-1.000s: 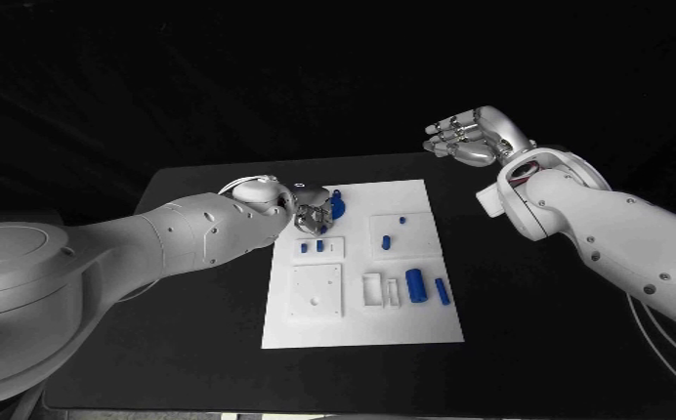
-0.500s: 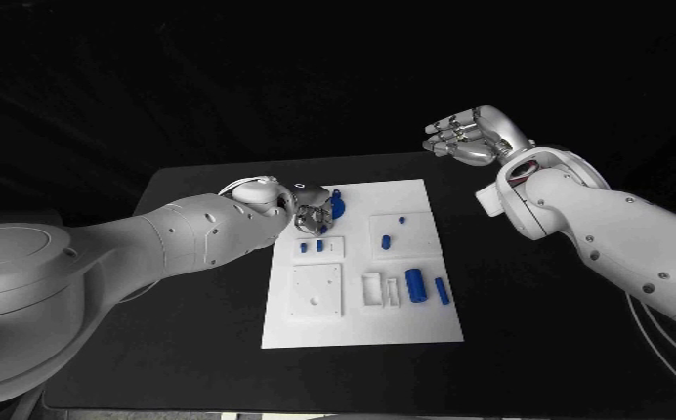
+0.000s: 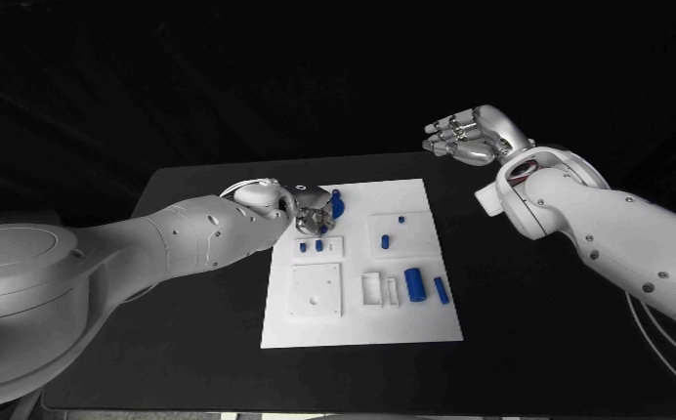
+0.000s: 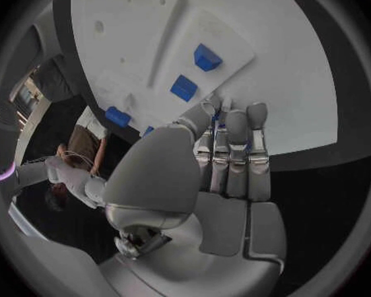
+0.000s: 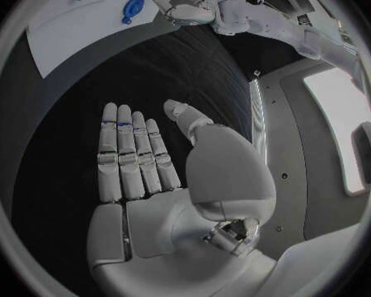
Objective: Assemble the parts on the task board
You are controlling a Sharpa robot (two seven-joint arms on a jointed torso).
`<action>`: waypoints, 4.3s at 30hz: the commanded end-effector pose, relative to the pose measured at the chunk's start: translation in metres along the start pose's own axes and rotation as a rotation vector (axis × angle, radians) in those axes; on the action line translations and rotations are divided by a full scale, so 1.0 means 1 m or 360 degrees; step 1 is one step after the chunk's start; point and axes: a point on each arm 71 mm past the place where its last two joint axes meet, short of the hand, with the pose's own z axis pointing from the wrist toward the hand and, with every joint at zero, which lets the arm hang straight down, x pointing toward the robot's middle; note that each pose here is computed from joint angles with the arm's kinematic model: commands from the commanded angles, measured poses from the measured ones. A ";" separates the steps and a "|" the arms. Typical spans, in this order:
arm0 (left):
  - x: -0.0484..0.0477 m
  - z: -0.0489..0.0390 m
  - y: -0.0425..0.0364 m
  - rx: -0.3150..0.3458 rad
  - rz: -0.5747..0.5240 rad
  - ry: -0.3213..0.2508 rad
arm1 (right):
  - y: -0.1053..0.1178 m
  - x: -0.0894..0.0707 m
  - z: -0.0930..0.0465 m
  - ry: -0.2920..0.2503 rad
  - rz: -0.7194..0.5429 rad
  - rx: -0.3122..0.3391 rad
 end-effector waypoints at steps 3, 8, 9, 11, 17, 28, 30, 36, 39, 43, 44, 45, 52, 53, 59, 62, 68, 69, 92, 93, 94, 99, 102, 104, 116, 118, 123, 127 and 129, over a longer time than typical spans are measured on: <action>0.0106 0.0007 -0.0027 0.0020 0.0029 0.0034 | 0.002 0.001 0.000 0.0015 -0.0009 -0.0023; 0.0112 0.0007 -0.0025 0.0021 0.0029 0.0031 | 0.002 0.001 0.000 0.0014 -0.0009 -0.0023; 0.0112 0.0006 -0.0023 0.0021 0.0028 0.0028 | 0.002 0.001 0.000 0.0014 -0.0009 -0.0023; 0.0111 0.0005 -0.0021 0.0021 0.0028 0.0024 | 0.002 0.001 0.000 0.0014 -0.0009 -0.0023; 0.0097 -0.0004 -0.0001 0.0024 0.0020 -0.0011 | 0.001 0.000 0.000 0.0013 -0.0010 -0.0022; 0.0072 -0.0043 0.0046 0.0028 -0.0047 -0.0077 | 0.001 0.000 -0.001 0.0013 -0.0011 -0.0020; 0.0065 -0.0054 0.0052 0.0031 -0.0065 -0.0089 | 0.001 0.000 -0.001 0.0012 -0.0012 -0.0020; 0.0028 -0.0082 0.0070 0.0037 -0.0121 -0.0127 | 0.000 -0.001 -0.001 0.0012 -0.0013 -0.0019; 0.0016 -0.0091 0.0077 0.0038 -0.0144 -0.0136 | 0.000 -0.001 -0.001 0.0012 -0.0013 -0.0019; 0.0009 -0.0100 0.0085 0.0038 -0.0165 -0.0143 | 0.000 -0.001 -0.001 0.0012 -0.0014 -0.0019; 0.0008 -0.0102 0.0087 0.0038 -0.0169 -0.0144 | 0.000 -0.001 -0.001 0.0012 -0.0014 -0.0019; 0.0007 -0.0104 0.0089 0.0038 -0.0173 -0.0147 | 0.000 -0.001 -0.001 0.0012 -0.0014 -0.0019; -0.0004 -0.0119 0.0109 0.0037 -0.0204 -0.0166 | 0.000 -0.001 -0.001 0.0013 -0.0014 -0.0019; -0.0005 -0.0120 0.0112 0.0036 -0.0207 -0.0168 | 0.000 -0.001 -0.001 0.0013 -0.0014 -0.0019; -0.0008 -0.0124 0.0125 0.0029 -0.0217 -0.0165 | 0.000 -0.001 -0.001 0.0013 -0.0014 -0.0018; -0.0010 -0.0125 0.0126 0.0031 -0.0219 -0.0166 | 0.000 -0.001 -0.001 0.0014 -0.0014 -0.0018; 0.0001 -0.0143 0.0100 0.0075 -0.0202 -0.0143 | 0.000 -0.001 -0.001 0.0013 -0.0015 -0.0016; 0.0004 -0.0145 0.0091 0.0086 -0.0192 -0.0138 | -0.001 -0.002 -0.001 0.0013 -0.0016 -0.0015; 0.0026 -0.0177 0.0082 0.0179 0.0031 -0.0116 | -0.002 -0.002 -0.002 0.0013 -0.0017 -0.0008; 0.0029 -0.0176 0.0083 0.0178 0.0036 -0.0112 | -0.002 -0.002 -0.002 0.0013 -0.0018 -0.0007; 0.0032 -0.0174 0.0083 0.0178 0.0039 -0.0108 | -0.003 -0.002 -0.002 0.0013 -0.0018 -0.0007; 0.0043 -0.0149 0.0051 0.0187 0.0054 -0.0089 | -0.002 -0.002 -0.002 0.0014 -0.0017 -0.0008; 0.0049 -0.0131 0.0022 0.0196 0.0055 -0.0074 | -0.002 -0.001 -0.002 0.0015 -0.0016 -0.0008; 0.0053 -0.0125 0.0012 0.0199 0.0056 -0.0065 | -0.002 -0.001 -0.002 0.0015 -0.0015 -0.0008; 0.0065 -0.0107 -0.0015 0.0206 0.0065 -0.0039 | -0.002 0.000 -0.002 0.0016 -0.0014 -0.0009; 0.0069 -0.0104 -0.0018 0.0203 0.0070 -0.0031 | -0.002 0.000 -0.002 0.0016 -0.0014 -0.0008; 0.0077 -0.0100 -0.0005 0.0183 0.0086 -0.0015 | -0.002 0.000 -0.002 0.0015 -0.0015 -0.0008; 0.0079 -0.0093 0.0016 0.0160 0.0103 -0.0010 | -0.002 0.000 -0.002 0.0014 -0.0015 -0.0008; 0.0083 -0.0088 0.0019 0.0154 0.0110 -0.0009 | -0.002 0.000 -0.002 0.0015 -0.0014 -0.0008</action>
